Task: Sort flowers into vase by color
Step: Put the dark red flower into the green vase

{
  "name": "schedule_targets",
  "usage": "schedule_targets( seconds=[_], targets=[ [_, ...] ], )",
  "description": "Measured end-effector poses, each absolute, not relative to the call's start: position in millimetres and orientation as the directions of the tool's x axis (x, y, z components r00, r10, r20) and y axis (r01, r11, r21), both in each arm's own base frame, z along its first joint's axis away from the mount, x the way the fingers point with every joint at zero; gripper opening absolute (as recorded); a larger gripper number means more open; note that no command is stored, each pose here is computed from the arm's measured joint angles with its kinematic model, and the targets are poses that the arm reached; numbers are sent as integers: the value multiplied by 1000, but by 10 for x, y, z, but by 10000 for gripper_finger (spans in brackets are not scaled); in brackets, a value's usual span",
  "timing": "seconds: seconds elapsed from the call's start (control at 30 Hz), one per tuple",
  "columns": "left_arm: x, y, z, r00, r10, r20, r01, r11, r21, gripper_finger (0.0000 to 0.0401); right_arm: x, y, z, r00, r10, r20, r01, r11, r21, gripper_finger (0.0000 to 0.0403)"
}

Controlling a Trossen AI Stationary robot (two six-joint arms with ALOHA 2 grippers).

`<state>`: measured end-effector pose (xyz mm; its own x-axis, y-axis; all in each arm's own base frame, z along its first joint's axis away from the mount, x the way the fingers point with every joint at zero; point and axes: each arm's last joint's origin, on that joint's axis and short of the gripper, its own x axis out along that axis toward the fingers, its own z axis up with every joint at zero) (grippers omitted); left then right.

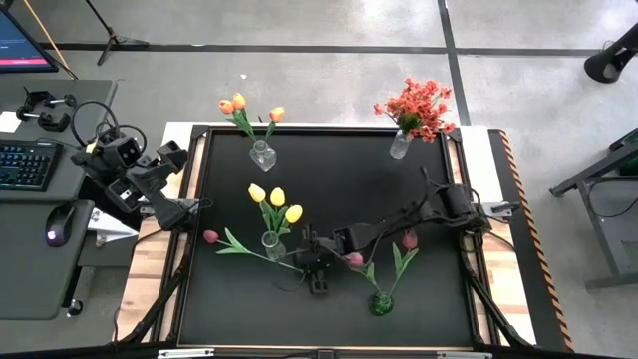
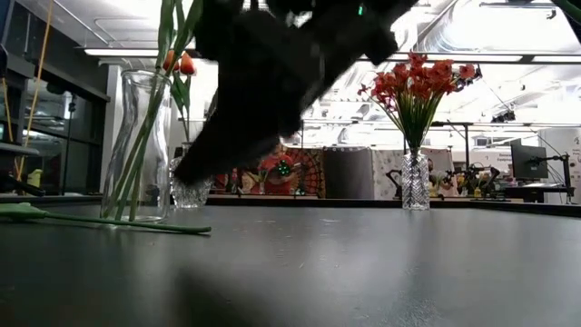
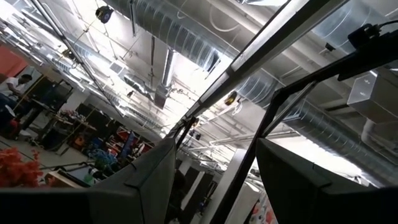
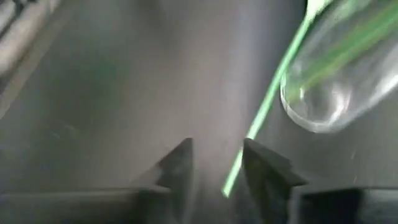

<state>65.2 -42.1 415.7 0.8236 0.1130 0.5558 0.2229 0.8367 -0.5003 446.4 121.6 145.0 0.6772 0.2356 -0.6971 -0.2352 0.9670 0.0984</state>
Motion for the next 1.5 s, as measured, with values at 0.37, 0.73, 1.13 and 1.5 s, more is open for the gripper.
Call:
schedule_targets(
  seconds=[0.37, 0.73, 1.13, 1.5],
  targets=[
    [661, -415, 4148, 836, 155, 527, 183, 826, -533, 209, 4535, 1230, 1101, 700, 91, -708, -147, 989, -18, 253],
    [661, -411, 4146, 839, 167, 518, 182, 811, -556, 209, 4473, 1404, 866, 677, -37, -735, -53, 994, -99, 158],
    [661, -411, 4146, 839, 167, 519, 182, 811, -555, 209, 4395, 1423, 874, 597, -10, -802, 22, 1000, 4, 3],
    [655, -405, 4152, 834, 168, 525, 173, 824, -539, 209, 4526, 1255, 1439, 588, 142, -796, -168, 984, 51, 1]
  ],
)
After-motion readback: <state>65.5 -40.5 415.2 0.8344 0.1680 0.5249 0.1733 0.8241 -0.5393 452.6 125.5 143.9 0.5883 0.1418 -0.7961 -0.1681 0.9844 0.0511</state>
